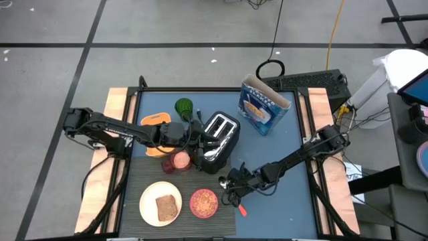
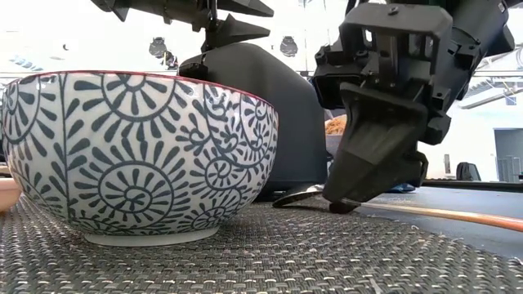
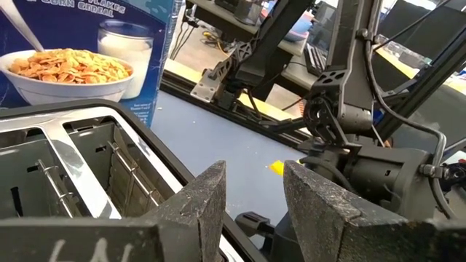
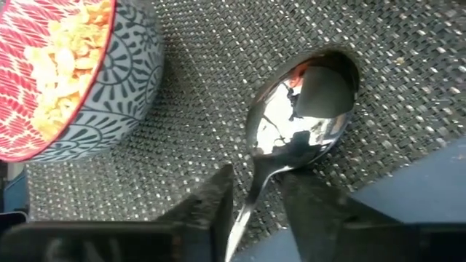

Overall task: Arrange a breakfast setting
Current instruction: Put the orange fork to the gray tablemat to the right of the red bowl

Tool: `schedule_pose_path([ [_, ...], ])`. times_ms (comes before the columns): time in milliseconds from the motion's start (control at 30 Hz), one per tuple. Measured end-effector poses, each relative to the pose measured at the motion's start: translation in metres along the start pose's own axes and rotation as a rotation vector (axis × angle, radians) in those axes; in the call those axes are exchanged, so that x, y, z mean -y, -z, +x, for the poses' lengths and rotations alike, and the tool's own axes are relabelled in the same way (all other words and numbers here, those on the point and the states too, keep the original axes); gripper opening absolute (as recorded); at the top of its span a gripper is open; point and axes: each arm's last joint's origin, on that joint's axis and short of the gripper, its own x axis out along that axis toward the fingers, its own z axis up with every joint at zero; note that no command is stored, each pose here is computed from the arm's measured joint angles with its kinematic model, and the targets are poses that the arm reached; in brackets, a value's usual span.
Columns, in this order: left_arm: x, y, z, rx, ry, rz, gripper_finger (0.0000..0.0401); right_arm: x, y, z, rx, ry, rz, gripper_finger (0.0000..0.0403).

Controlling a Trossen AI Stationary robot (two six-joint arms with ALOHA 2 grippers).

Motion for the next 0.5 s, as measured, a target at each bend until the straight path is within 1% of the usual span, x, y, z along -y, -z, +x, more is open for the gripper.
schedule_pose_path([
  [133, 0.0000, 0.0000, 0.0000, 0.000, 0.000, 0.000, 0.0143, 0.0007, 0.0002, 0.0003, -0.002, 0.006, 0.004, 0.0054],
  [233, 0.0000, 0.0000, 0.0000, 0.000, 0.000, 0.000, 0.0143, -0.0010, -0.0007, 0.0006, 0.003, -0.013, 0.011, 0.0013],
  [300, 0.0000, 0.0000, 0.0000, 0.000, 0.000, 0.000, 0.0143, -0.0014, -0.0010, 0.0008, 0.002, -0.017, 0.013, 0.0009],
  [433, 0.0000, -0.0001, 0.0000, 0.001, 0.000, 0.000, 0.0143, -0.0011, -0.0006, 0.0008, 0.000, -0.017, 0.027, 0.0017],
  [500, 0.0000, 0.0000, 0.0000, 0.001, 0.000, 0.000, 0.0143, -0.0016, -0.0007, -0.0002, -0.009, -0.023, 0.027, 0.0012],
])
